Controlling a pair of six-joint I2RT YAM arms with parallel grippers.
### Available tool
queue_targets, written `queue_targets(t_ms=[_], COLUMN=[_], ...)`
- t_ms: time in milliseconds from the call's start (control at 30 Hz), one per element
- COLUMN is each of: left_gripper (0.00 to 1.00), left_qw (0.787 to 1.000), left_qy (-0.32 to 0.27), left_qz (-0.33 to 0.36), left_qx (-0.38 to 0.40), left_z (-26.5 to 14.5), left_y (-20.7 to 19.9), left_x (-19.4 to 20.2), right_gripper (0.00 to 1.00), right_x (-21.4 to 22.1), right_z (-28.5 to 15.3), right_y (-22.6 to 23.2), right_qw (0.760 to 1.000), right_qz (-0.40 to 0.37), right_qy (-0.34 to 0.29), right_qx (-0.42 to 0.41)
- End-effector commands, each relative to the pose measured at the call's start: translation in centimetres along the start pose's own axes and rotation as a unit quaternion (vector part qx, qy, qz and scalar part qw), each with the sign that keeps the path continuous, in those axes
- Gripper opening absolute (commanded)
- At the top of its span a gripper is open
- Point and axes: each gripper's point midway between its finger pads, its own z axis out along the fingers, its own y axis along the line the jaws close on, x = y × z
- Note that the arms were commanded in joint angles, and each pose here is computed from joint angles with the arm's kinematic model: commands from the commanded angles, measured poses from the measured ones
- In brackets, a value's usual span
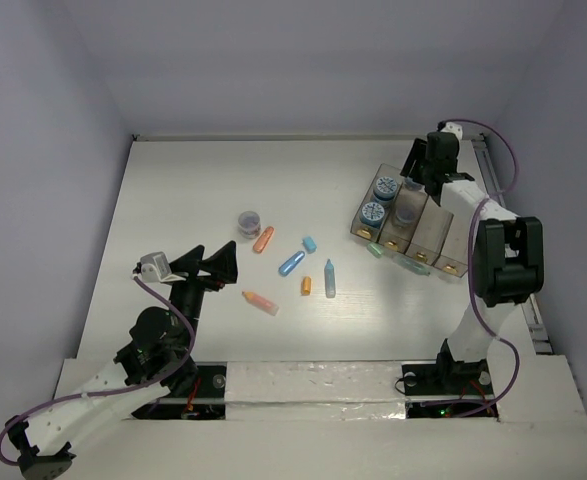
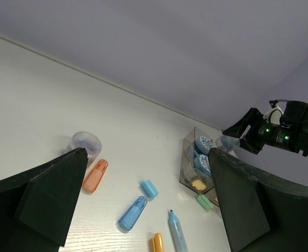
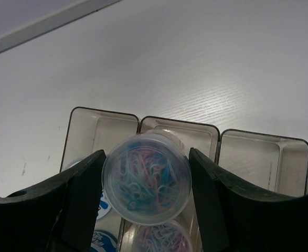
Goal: Sort the stationery into containers
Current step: Place the stationery in the storage box.
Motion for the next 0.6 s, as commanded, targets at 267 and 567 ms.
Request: queue_targets(t_ms=[267,567], left_gripper=[0.99,0.99], left_qw=[1.0,1.0], left_qy=[-0.015,-0.015], left_qz=[-0.015,-0.015], left_qx=[0.01,0.01], left_z=[0.3,0.4], left_y=[-0.9,-0.9], left_x=[-1.0,-0.9], right_gripper=[0.47,0.59], right_x=[-1.0,-0.2], right_z=[1.3,1.5], right_y=[-0.8,-1.8], right_qw=[0.999,0.999], right_qz=[0.006,0.014], right_qy=[-0.03,-0.024], right_qx=[0.018,0.032])
